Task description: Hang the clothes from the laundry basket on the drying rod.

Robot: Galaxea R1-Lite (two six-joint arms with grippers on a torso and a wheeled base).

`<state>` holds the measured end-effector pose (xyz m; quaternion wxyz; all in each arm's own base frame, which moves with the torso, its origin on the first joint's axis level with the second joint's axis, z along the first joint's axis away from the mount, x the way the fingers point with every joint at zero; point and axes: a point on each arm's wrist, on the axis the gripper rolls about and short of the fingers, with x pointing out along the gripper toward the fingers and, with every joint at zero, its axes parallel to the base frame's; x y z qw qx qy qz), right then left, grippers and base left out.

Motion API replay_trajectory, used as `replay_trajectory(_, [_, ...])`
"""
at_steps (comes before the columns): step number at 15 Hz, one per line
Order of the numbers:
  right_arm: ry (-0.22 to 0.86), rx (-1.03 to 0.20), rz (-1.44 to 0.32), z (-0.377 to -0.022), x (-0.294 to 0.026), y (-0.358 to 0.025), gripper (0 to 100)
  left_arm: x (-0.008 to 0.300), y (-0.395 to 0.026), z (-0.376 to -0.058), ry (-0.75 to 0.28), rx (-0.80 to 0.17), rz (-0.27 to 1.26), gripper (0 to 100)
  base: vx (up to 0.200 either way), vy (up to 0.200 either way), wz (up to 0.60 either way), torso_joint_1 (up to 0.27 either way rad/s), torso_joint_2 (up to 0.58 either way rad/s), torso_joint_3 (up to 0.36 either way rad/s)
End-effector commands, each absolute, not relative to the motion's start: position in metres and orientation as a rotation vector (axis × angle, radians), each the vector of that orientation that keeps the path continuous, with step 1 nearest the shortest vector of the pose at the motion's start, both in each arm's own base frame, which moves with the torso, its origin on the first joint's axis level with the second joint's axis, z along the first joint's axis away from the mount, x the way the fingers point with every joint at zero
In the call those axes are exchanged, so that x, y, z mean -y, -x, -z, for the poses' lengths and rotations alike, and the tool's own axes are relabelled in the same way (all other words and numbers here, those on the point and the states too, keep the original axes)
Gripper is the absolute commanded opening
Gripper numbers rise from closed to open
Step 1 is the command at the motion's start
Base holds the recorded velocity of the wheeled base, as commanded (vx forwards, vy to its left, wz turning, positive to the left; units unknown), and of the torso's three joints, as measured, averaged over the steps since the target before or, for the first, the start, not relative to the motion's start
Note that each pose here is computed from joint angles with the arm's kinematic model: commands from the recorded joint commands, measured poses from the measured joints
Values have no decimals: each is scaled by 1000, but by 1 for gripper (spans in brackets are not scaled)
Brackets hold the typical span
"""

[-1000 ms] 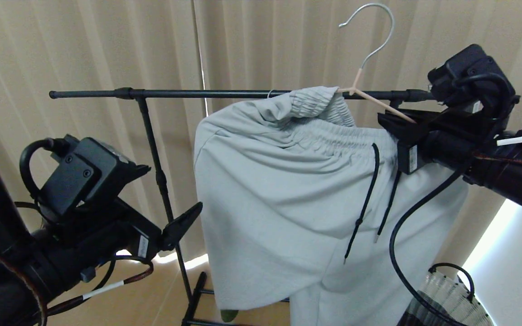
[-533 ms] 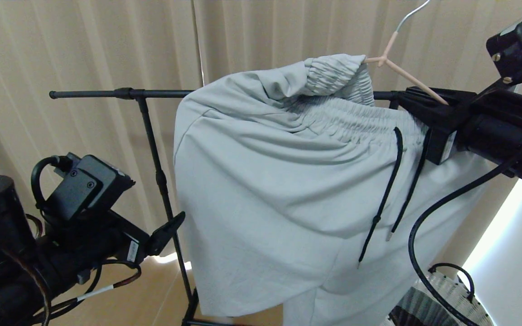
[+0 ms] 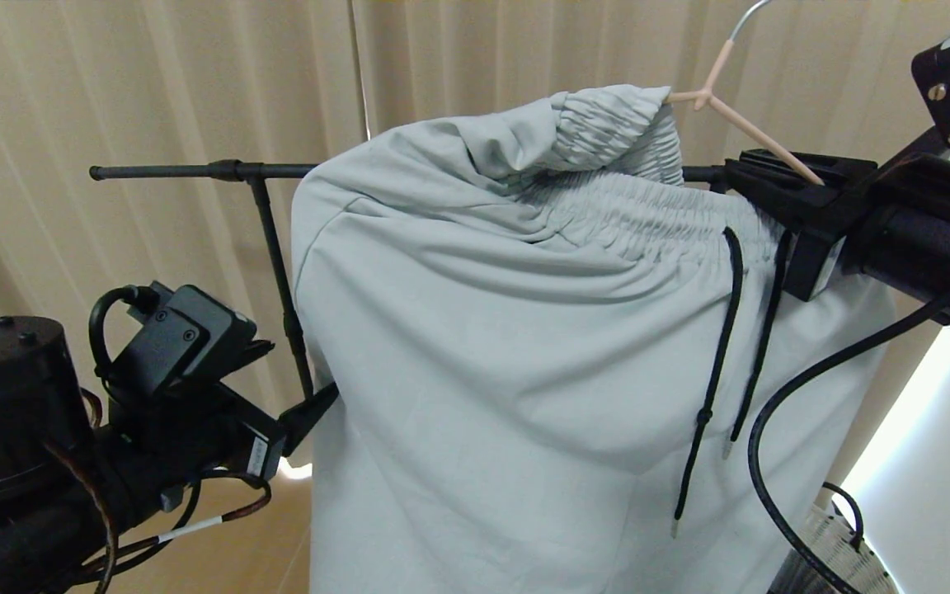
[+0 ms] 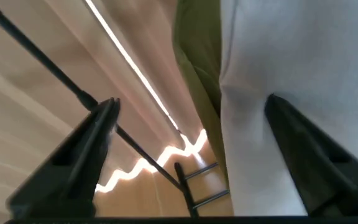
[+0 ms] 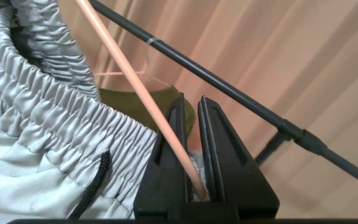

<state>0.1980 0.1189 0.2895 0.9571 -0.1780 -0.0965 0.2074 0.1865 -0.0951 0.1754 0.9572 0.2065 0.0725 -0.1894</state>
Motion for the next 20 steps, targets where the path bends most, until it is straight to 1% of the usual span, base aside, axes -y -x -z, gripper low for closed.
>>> replay_trajectory(1, [362, 195, -421, -289, -119, -198, 0, 95, -188, -175, -419, -149, 383, 0, 0, 0, 0, 0, 0, 0])
replay_trajectory(4, [363, 193, -420, -289, -119, -199, 0, 93, -188, -173, -408, -162, 375, 0, 0, 0, 0, 0, 0, 0])
replay_trajectory(6, [363, 191, -417, -289, -119, -199, 0, 78, -192, -167, -414, -196, 305, 0, 0, 0, 0, 0, 0, 0])
replay_trajectory(9, [364, 189, -414, -289, -119, -200, 0, 67, -193, -163, -414, -223, 257, 0, 0, 0, 0, 0, 0, 0])
replay_trajectory(12, [363, 190, -413, -289, -119, -200, 0, 64, -192, -162, -403, -227, 250, 0, 0, 0, 0, 0, 0, 0])
replay_trajectory(13, [363, 191, -411, -290, -119, -200, 0, 64, -191, -163, -397, -220, 280, 0, 0, 0, 0, 0, 0, 0])
replay_trajectory(14, [363, 192, -406, -290, -118, -201, 0, 64, -189, -164, -386, -203, 345, 100, 0, 0, 0, 0, 0, 0])
replay_trajectory(16, [365, 187, -388, -291, -114, -205, 0, 65, -186, -168, -366, -168, 448, 100, 0, 0, 0, 0, 0, 0])
replay_trajectory(17, [369, 177, -382, -292, -113, -206, 0, 65, -183, -170, -346, -138, 562, 100, 0, 0, 0, 0, 0, 0])
replay_trajectory(18, [371, 170, -379, -291, -112, -206, 0, 63, -182, -170, -342, -128, 618, 100, 0, 0, 0, 0, 0, 0])
replay_trajectory(20, [369, 172, -382, -292, -112, -206, 0, 64, -182, -169, -336, -125, 664, 100, 0, 0, 0, 0, 0, 0])
